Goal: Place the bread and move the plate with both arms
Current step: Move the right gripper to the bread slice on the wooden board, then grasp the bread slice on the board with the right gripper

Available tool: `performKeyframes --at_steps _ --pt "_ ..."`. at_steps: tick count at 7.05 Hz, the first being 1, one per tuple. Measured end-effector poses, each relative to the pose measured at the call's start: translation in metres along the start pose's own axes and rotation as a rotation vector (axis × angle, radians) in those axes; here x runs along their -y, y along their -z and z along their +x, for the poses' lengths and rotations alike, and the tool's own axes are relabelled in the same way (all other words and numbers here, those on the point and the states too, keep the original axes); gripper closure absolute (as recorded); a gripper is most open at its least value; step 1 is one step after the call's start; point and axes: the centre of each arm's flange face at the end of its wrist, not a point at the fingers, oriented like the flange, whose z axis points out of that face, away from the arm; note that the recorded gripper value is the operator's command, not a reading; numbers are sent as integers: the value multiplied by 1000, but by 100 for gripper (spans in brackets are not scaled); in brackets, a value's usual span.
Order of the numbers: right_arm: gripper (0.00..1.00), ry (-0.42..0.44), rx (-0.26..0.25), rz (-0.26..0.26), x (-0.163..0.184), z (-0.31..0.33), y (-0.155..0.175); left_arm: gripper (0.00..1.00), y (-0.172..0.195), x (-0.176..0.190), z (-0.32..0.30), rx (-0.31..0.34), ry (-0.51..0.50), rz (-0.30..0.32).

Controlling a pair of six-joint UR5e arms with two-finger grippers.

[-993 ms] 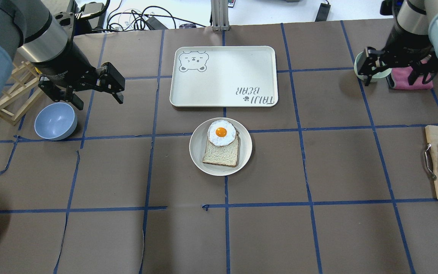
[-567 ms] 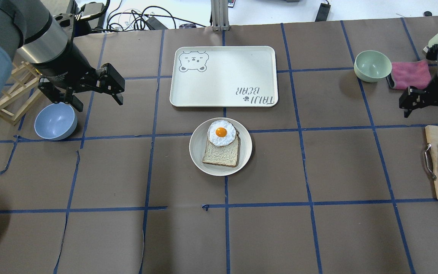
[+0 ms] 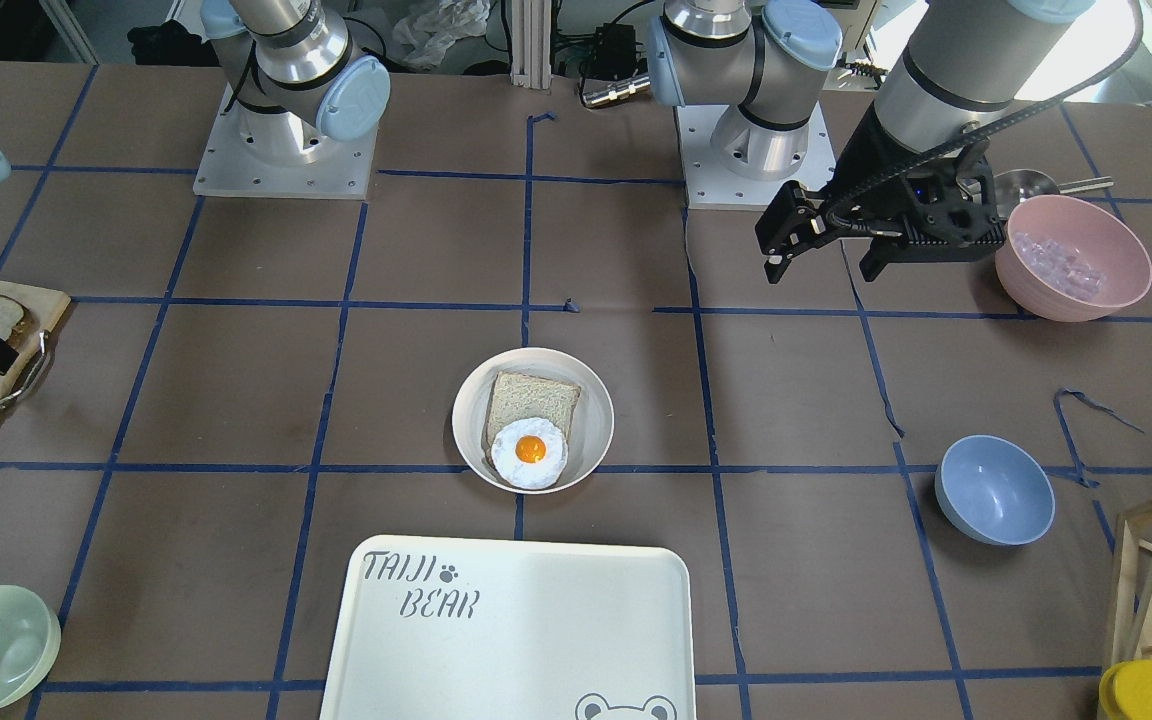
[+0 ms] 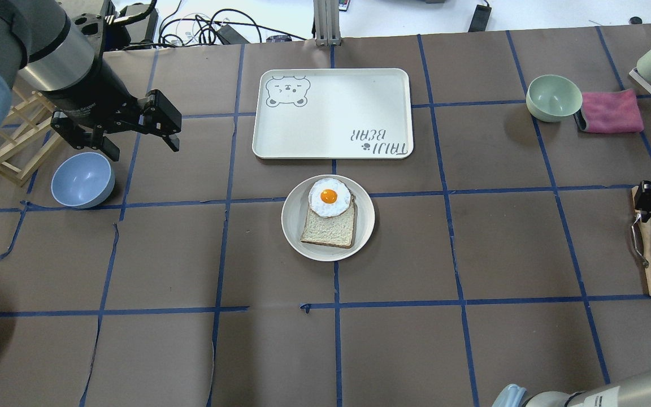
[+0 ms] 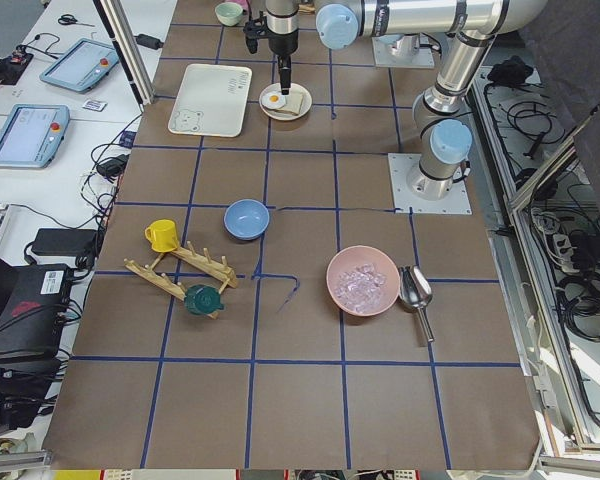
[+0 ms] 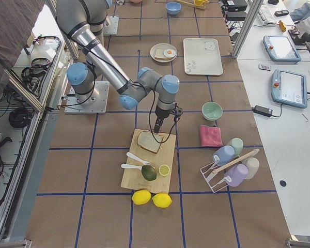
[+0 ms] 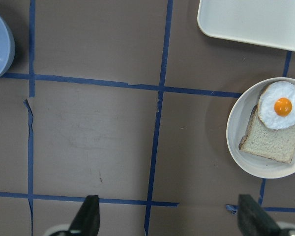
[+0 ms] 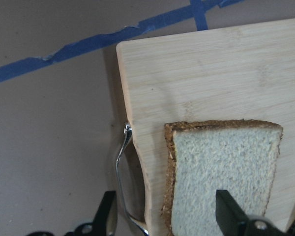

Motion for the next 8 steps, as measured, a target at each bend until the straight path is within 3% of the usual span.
performKeyframes --at_steps 2,4,6,7,8 --pt "30 10 -14 -4 3 2 -17 0 -3 1 -3 19 -7 -7" --pt "44 6 -17 -21 0 6 -26 0 -3 0 -7 70 -54 -10" --pt "65 -5 -23 -43 -6 11 -32 0 -3 0 -8 78 -72 -11" --pt "66 -10 -24 -47 -8 12 -34 0 -3 -1 -8 79 -74 -12" --pt "75 -13 -24 -48 -8 12 -34 0 -3 -1 -8 79 -75 -14"
